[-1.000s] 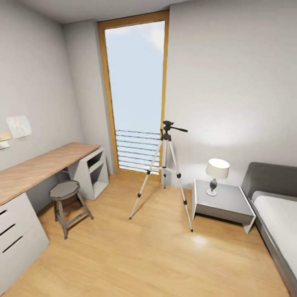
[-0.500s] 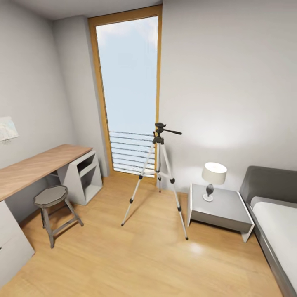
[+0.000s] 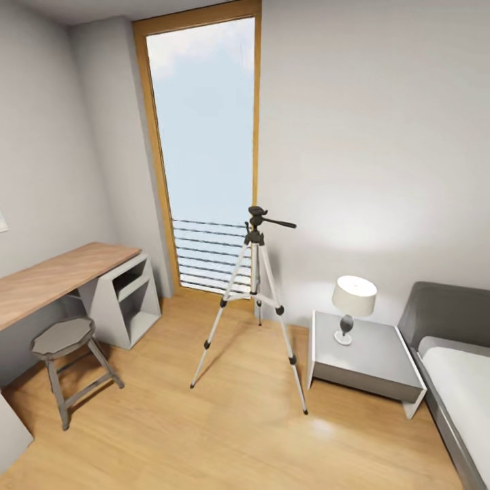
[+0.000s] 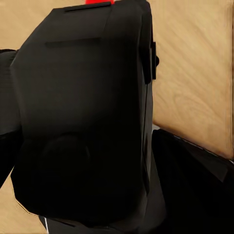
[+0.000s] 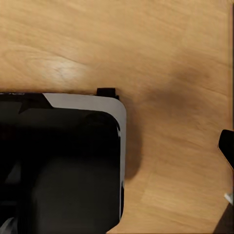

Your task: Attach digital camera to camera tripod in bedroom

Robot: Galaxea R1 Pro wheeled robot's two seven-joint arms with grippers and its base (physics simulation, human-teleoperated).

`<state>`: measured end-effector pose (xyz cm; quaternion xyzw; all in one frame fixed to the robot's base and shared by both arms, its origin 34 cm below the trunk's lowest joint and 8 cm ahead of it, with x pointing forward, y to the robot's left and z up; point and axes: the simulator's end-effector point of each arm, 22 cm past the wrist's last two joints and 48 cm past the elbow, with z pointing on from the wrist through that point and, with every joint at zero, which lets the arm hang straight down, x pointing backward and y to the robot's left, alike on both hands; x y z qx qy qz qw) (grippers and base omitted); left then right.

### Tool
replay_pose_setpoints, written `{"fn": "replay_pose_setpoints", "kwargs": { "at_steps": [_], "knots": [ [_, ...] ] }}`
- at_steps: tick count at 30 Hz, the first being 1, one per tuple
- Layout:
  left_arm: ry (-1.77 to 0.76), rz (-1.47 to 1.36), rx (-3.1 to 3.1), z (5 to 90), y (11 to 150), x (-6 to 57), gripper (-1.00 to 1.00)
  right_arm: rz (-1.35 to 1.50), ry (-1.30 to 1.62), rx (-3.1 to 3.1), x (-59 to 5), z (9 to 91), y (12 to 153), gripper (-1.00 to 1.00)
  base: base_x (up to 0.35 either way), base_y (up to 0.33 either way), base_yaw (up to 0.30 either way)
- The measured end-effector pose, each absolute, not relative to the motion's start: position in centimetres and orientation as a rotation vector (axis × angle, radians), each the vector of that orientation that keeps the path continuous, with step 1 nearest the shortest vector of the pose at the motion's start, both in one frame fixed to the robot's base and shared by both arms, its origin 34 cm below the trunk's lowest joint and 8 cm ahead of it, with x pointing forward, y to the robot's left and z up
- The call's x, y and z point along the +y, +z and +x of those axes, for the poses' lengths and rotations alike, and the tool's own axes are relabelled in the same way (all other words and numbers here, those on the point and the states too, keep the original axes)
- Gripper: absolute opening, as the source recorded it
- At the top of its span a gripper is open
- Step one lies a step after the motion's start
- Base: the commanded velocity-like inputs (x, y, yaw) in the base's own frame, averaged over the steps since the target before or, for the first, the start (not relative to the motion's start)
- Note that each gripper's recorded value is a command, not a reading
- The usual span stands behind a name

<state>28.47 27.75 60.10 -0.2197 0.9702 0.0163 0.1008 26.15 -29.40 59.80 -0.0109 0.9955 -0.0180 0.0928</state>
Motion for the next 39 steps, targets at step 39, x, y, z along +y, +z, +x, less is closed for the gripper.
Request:
{"fn": "replay_pose_setpoints", "kwargs": {
  "at_steps": [39],
  "knots": [
    [0.048, -0.646, 2.856, 28.70, 60.14, 27.65, -1.00, -0.030, -0.056, 2.958, -29.50, 26.11, 59.79, 1.00, 0.297, -0.121, 0.141]
  ]
}}
